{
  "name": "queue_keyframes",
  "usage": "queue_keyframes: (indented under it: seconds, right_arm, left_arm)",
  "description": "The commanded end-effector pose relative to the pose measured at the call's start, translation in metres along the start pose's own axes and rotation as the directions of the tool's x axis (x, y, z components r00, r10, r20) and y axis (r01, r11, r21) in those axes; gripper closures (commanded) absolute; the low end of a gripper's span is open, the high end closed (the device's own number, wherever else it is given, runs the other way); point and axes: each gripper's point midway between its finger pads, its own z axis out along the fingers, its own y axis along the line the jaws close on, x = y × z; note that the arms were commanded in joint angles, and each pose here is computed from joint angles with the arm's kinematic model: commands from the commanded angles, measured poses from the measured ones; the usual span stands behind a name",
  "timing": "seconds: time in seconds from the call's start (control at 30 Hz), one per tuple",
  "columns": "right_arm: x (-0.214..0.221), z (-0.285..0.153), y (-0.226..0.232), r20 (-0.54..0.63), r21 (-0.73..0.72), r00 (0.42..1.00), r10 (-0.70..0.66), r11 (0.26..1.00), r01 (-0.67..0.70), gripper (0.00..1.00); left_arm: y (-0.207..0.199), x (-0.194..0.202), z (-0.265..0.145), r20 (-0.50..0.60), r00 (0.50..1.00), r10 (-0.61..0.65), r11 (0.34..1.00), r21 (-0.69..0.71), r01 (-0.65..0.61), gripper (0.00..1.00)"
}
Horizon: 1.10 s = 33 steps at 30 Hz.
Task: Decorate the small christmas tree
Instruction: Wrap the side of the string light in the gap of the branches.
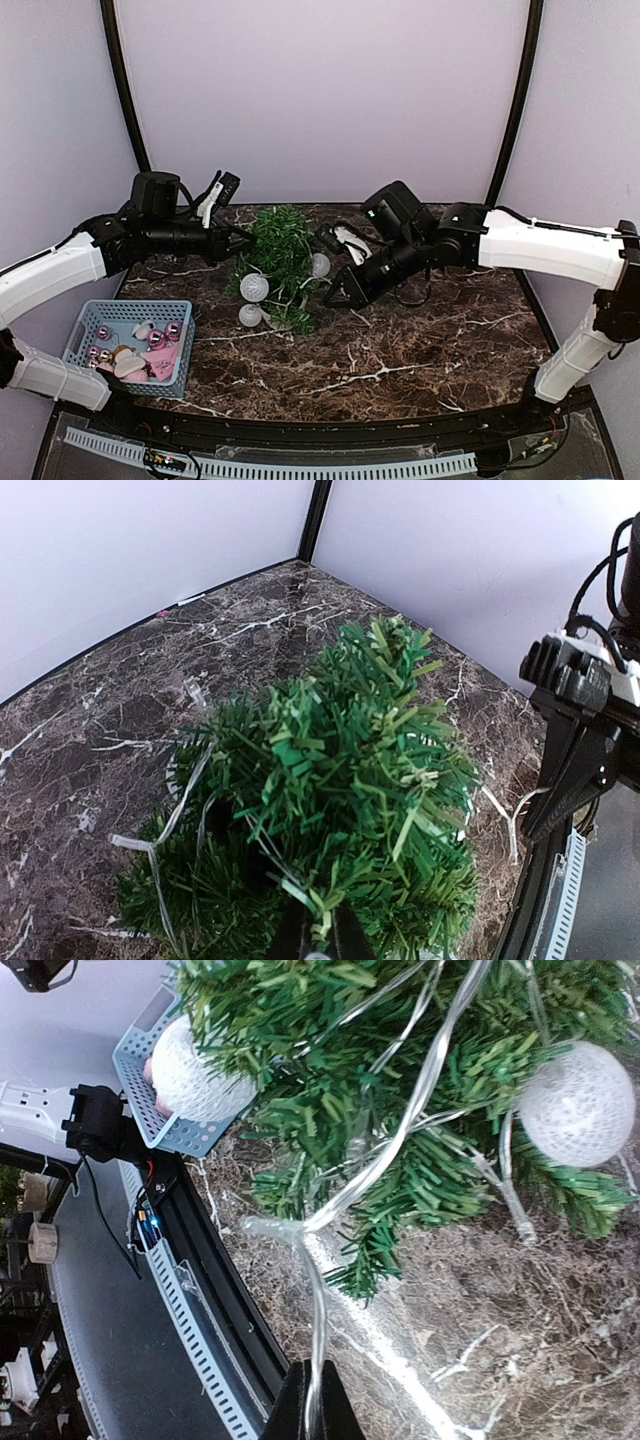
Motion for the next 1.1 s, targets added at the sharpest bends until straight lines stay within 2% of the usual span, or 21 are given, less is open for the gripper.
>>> queue_keyframes:
  seconds: [0.0,0.37,0.7,0.83,0.97,1.07]
  right_arm:
    - [-0.012,0.012,0.022,0.078,-0.103,0.997,0.021,0.995,-0.013,1.00]
    - [-0.025,0.048,0.058,0.127,-0.244,0.990,0.067,0.969,-0.034,1.00]
    - [-0.031,0.081,0.014,0.201,-0.068,0.972,0.124,0.991,-0.113,1.00]
    - [-0.033,0.081,0.011,0.227,-0.060,0.966,0.123,0.992,-0.112,1.00]
    - [-0.028,0.072,0.010,0.236,-0.056,0.965,0.116,0.993,-0.105,0.68]
    - [-0.022,0.057,0.008,0.251,-0.038,0.961,0.112,0.994,-0.106,0.49]
  left_arm:
    - [-0.007,-0.013,-0.006,0.056,0.998,0.018,1.000,0.017,-0.019,1.00]
    - [-0.007,-0.016,-0.004,0.064,0.998,0.019,1.000,0.020,-0.021,1.00]
    - [-0.005,-0.018,-0.001,0.066,0.998,0.021,1.000,0.014,-0.022,1.00]
    - [-0.005,-0.020,-0.003,0.069,0.997,0.025,1.000,0.010,-0.026,1.00]
    - [-0.004,-0.020,-0.004,0.068,0.997,0.031,1.000,-0.003,-0.031,1.00]
    - [-0.003,-0.022,-0.004,0.071,0.997,0.032,0.999,-0.009,-0.032,1.00]
